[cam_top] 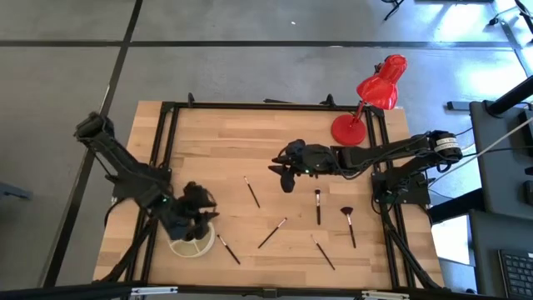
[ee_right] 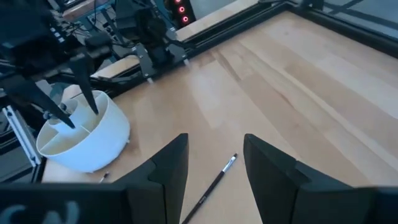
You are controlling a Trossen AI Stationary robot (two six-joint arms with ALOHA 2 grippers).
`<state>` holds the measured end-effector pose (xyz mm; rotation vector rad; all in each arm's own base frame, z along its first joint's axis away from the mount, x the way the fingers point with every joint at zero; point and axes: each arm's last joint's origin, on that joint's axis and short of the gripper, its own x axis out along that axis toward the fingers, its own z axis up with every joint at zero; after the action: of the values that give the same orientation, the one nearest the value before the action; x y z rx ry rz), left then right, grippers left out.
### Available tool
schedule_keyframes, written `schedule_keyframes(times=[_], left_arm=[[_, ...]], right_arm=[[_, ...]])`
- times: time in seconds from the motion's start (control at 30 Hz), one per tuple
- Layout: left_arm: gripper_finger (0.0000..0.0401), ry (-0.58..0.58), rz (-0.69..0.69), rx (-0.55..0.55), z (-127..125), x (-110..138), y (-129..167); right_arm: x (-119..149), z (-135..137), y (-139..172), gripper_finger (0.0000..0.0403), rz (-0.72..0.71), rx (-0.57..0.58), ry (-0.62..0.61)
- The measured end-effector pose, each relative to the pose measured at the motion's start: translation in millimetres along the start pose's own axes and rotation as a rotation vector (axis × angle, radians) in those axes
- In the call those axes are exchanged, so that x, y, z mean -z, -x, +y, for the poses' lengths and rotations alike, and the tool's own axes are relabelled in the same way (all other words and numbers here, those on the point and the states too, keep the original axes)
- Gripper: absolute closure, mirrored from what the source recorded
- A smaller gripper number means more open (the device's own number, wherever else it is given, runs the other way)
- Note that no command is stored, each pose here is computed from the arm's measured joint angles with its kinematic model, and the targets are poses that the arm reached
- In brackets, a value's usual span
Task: Put items in baskets/containers
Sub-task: Put the black eyeshadow brush into the white organizer
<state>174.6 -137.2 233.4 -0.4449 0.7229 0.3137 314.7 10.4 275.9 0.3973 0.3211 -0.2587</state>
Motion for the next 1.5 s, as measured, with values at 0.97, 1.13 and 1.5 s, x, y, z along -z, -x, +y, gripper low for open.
schedule_keyframes(times=[0.97,1.13,1.5], left_arm=[[0.0283,-0.397,0.153,-0.363,31.9,-43.4,-69.3],[0.0285,-0.512,0.156,-0.359,46.4,-65.3,-103.5],[0.028,0.263,0.186,-0.339,112.2,-99.8,-154.7]], right_arm=[[-14.0,-14.9,4.8,0.025,0.097,-0.081,0.052],[-13.9,-11.1,22.4,0.025,0.139,-0.073,0.095],[-15.8,-8.1,48.5,0.025,0.105,0.089,0.134]])
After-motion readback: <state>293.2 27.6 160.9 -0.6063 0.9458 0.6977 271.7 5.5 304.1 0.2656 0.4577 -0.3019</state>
